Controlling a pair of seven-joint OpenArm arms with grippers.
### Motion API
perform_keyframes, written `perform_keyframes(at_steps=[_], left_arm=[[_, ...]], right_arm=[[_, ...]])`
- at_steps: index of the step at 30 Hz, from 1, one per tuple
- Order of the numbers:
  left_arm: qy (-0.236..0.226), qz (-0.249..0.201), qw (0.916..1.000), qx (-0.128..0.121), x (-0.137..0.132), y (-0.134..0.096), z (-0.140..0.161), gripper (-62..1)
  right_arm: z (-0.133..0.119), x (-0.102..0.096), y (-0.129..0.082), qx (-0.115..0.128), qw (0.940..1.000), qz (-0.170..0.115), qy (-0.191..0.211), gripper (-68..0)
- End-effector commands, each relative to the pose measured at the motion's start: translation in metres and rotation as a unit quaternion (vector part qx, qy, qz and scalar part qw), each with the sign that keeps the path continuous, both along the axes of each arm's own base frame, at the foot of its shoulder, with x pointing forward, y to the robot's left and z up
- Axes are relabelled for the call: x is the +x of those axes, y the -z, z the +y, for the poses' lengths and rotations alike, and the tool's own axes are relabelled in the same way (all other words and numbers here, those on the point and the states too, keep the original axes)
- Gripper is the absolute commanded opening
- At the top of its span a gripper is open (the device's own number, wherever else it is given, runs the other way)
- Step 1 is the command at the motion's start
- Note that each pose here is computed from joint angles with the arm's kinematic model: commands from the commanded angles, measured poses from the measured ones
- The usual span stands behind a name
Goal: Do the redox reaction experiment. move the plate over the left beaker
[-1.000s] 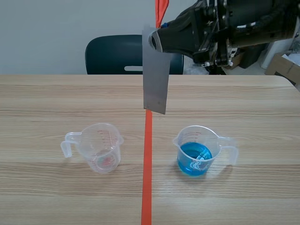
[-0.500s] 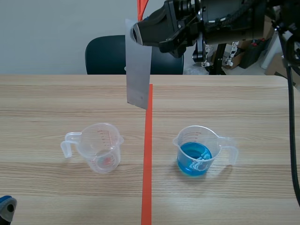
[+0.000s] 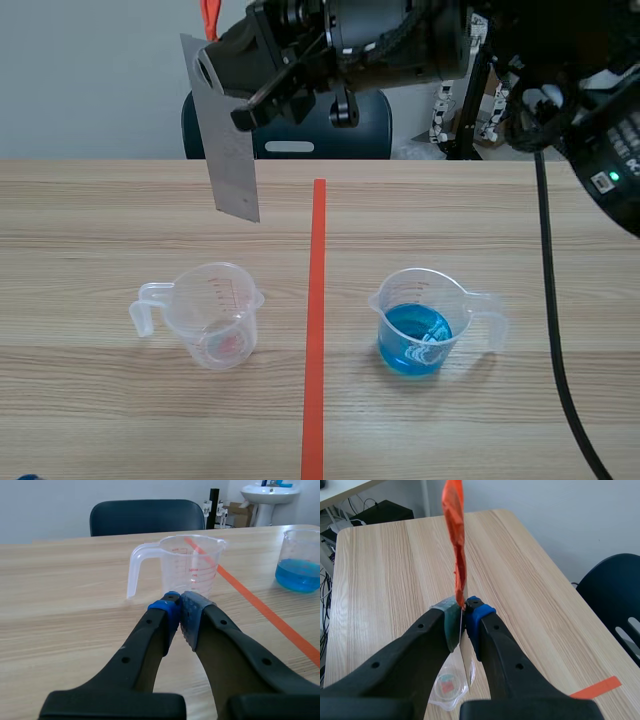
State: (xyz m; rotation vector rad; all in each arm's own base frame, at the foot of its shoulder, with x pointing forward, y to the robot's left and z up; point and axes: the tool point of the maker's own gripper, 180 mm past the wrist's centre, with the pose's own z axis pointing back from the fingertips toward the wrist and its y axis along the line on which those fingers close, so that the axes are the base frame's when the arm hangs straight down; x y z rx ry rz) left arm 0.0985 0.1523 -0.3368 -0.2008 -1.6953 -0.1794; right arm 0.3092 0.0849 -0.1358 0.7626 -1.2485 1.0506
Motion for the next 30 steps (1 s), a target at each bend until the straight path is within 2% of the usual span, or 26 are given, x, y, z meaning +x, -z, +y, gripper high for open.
perform_keyframes(at_steps=[1,7,13,18,23,27,30], left_arm=[[-0.006,-0.016,0.9999,0.004,-0.004,-0.005,0.005,-58.1],[-0.014,-0.011,0.9998,0.008,-0.017,0.003,0.014,-58.1],[-0.002,-0.015,0.9997,0.02,-0.026,0.002,0.029,-58.1],[0.009,-0.011,0.9993,0.035,-0.026,0.002,0.04,-58.2],[0.023,-0.032,0.9985,0.038,-0.017,-0.01,0.042,-58.1],[0.042,-0.049,0.9978,0.018,-0.008,-0.022,0.042,-58.2],[0.05,-0.059,0.9968,0.021,-0.004,-0.027,0.042,-58.2]], right_arm=[[0.004,0.005,-0.007,0.014,0.9999,-0.009,0.002,-66.9],[0.017,0.002,0.006,0.024,0.9996,0.011,-0.012,-66.9],[0.024,-0.006,0.008,0.028,0.999,0.022,-0.028,-66.9],[0.029,-0.011,0.004,0.044,0.9978,0.033,-0.039,-66.9],[0.041,-0.023,0.013,0.033,0.9969,0.044,-0.057,-66.9],[0.045,-0.028,0.019,0.02,0.9967,0.047,-0.064,-66.9],[0.047,-0.027,0.021,0.007,0.9972,0.043,-0.062,-66.9]])
